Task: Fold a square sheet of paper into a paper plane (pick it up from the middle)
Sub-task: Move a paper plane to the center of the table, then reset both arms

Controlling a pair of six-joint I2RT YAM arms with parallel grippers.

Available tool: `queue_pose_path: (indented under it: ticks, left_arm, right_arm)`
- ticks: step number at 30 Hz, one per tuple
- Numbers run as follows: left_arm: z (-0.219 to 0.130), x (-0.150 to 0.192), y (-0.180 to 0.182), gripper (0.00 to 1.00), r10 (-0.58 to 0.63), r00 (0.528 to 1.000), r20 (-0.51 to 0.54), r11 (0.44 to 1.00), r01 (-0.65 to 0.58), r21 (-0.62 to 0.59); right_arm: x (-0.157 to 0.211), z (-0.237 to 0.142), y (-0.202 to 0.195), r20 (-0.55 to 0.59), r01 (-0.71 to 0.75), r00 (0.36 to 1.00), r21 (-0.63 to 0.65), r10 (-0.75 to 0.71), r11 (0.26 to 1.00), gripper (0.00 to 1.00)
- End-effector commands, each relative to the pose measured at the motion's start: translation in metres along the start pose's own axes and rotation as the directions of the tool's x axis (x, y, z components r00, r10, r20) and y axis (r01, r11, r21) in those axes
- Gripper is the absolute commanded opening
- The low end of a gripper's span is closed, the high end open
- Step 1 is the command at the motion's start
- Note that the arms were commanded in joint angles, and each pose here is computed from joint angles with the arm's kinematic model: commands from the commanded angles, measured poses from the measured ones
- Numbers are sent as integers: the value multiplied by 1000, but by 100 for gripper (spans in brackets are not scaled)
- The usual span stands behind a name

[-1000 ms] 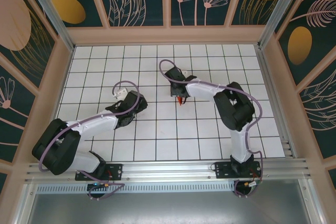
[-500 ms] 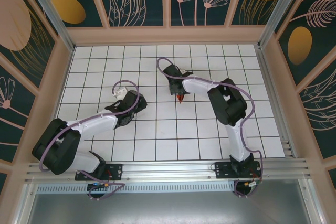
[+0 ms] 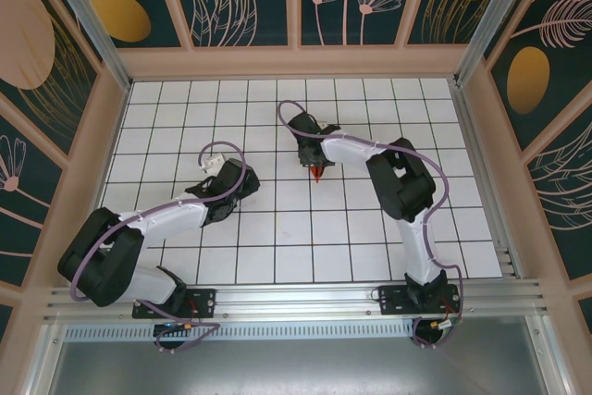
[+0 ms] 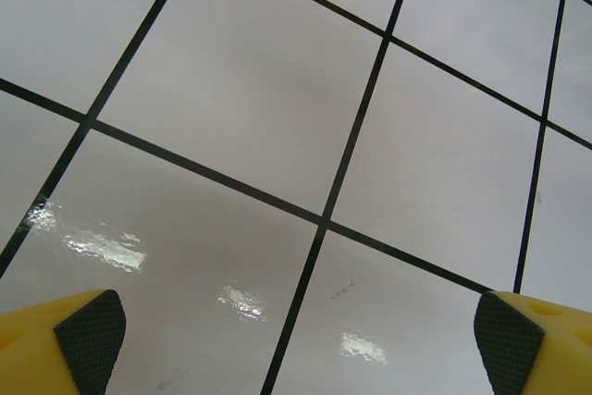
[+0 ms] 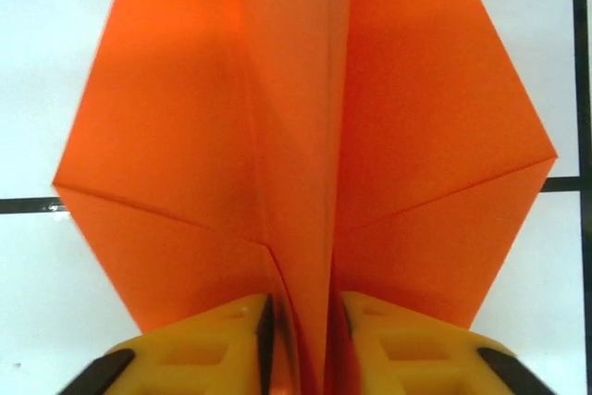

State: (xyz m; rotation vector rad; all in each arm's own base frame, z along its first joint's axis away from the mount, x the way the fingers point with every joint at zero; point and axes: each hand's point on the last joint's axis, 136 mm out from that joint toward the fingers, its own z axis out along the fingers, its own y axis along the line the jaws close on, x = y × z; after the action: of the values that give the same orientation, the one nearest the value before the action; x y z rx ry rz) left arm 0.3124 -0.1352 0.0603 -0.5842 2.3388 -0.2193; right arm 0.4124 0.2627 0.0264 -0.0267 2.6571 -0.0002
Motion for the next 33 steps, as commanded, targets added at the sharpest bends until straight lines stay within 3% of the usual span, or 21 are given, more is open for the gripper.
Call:
queue_pose_path:
  ticks: [1,7,12,15,21,26,29,33]
  left_arm:
    - [-3,-17,-11,98,7,999,35,1000,-8,10]
    - [-18,-67,-33,99,23,987,159,1000,-25,15]
    - [-31,-120,-29,98,79,956,283,997,-69,-44]
    - [-38,-145,-11,99,114,930,349,992,-88,-89]
    - [-59,-174,49,98,150,859,489,973,-40,-227]
    - [-67,-177,99,99,190,801,568,943,13,-333]
    - [-65,-171,109,99,267,752,603,935,-49,-352]
    - [-53,-168,120,98,242,764,599,948,-56,-312]
  right_arm:
    - [-38,-49,-1,83,-44,995,-46,47,998,34]
    - [-69,-110,-16,205,-101,970,-156,132,983,61]
    - [-92,-153,-67,370,-150,908,-154,198,977,77]
    - [-95,-168,-107,446,-165,873,-108,196,980,99]
    - [-75,-164,-216,530,-348,810,86,253,934,99]
    - [-44,-151,-295,620,-533,699,122,355,837,99]
    - [-30,-142,-323,654,-581,642,75,400,810,99]
    - [-13,-134,-339,716,-558,620,113,322,822,99]
